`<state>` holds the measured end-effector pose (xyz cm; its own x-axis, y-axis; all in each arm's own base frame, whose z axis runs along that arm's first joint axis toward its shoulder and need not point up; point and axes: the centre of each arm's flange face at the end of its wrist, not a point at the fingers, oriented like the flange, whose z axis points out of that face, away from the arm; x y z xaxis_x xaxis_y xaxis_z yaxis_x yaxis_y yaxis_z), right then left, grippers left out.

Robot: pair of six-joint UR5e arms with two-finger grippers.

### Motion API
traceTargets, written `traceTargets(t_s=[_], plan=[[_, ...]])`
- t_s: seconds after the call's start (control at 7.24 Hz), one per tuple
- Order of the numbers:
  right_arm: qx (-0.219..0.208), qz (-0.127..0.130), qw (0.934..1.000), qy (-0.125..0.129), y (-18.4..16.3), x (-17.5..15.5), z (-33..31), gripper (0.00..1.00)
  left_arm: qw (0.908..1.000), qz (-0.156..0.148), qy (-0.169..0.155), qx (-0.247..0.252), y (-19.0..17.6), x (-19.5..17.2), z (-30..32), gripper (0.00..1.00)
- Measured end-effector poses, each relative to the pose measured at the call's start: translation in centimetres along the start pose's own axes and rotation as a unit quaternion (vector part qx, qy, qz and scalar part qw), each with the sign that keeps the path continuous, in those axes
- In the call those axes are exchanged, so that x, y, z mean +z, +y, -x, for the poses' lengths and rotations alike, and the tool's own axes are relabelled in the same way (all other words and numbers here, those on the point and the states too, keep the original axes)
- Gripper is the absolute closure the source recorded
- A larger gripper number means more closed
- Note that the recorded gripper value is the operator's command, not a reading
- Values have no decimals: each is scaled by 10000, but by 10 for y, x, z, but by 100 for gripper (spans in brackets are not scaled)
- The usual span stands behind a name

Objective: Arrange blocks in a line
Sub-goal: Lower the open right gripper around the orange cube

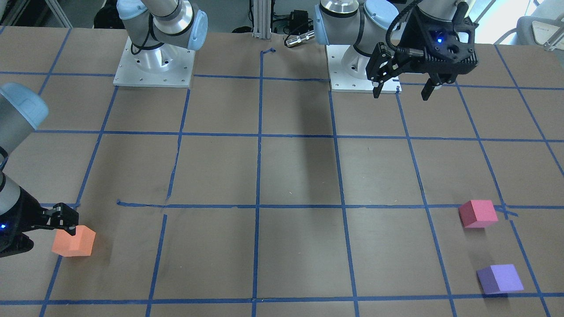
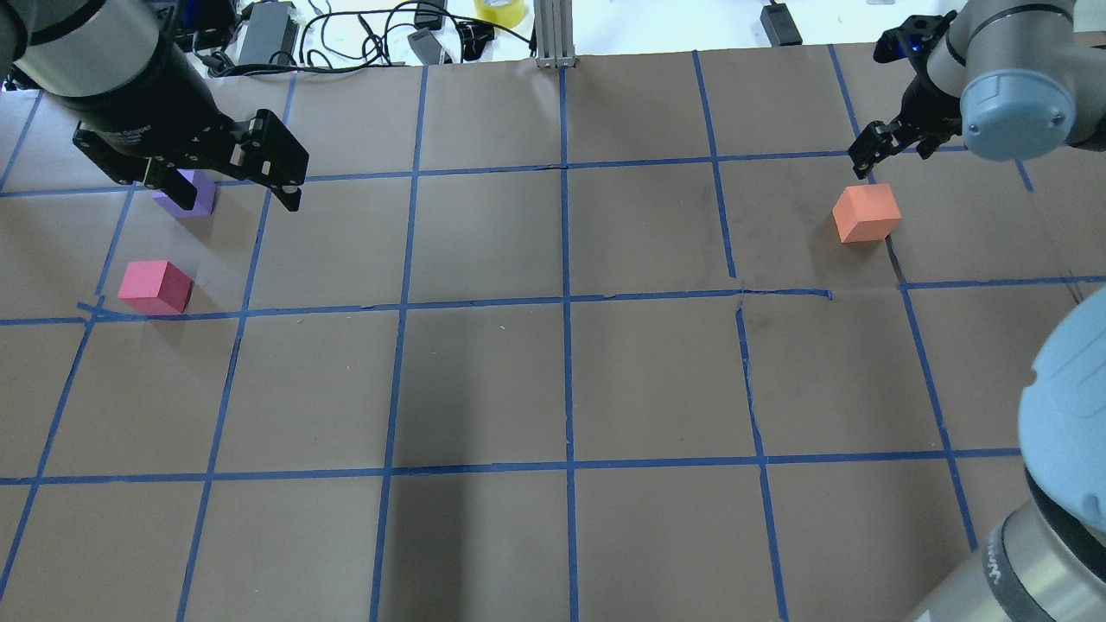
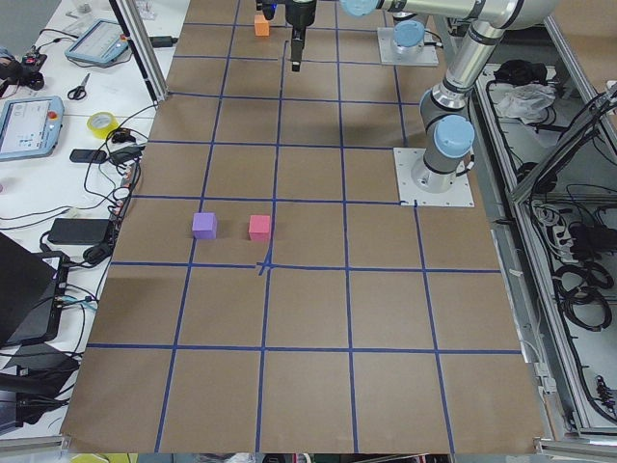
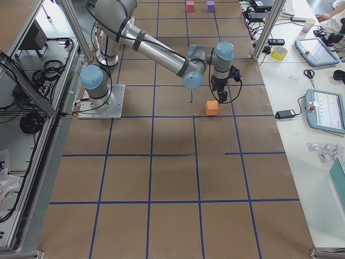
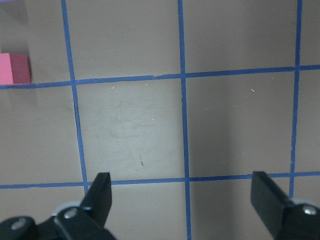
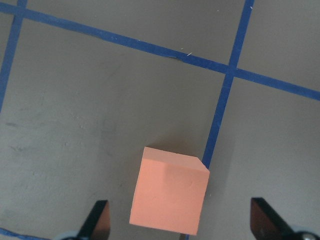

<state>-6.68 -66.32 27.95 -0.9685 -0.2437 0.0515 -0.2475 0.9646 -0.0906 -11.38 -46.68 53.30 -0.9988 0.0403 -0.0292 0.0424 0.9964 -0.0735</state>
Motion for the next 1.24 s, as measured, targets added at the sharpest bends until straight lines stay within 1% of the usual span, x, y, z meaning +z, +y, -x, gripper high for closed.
traceTargets(t_s=[0.28,0.41,0.69,0.97,1.1,1.24], plan=[[551,94,9984,-43,-4,30,-4,0,10000,-1,0,-1,0,0,0,0],[718,162,9973,-76,-4,41,-4,0,10000,-2,0,0,0,0,0,0],[829,306,9960,-131,-4,60,-5,0,10000,-7,0,0,1,-1,0,0],[829,506,9953,-36,-1,73,-7,0,10000,-8,-3,6,1,-1,-1,0],[827,569,9950,-3,1,76,-7,4,10000,-6,-3,5,1,-1,0,0],[828,594,9948,8,1,78,-7,21,10000,-5,-6,4,1,-1,0,0]])
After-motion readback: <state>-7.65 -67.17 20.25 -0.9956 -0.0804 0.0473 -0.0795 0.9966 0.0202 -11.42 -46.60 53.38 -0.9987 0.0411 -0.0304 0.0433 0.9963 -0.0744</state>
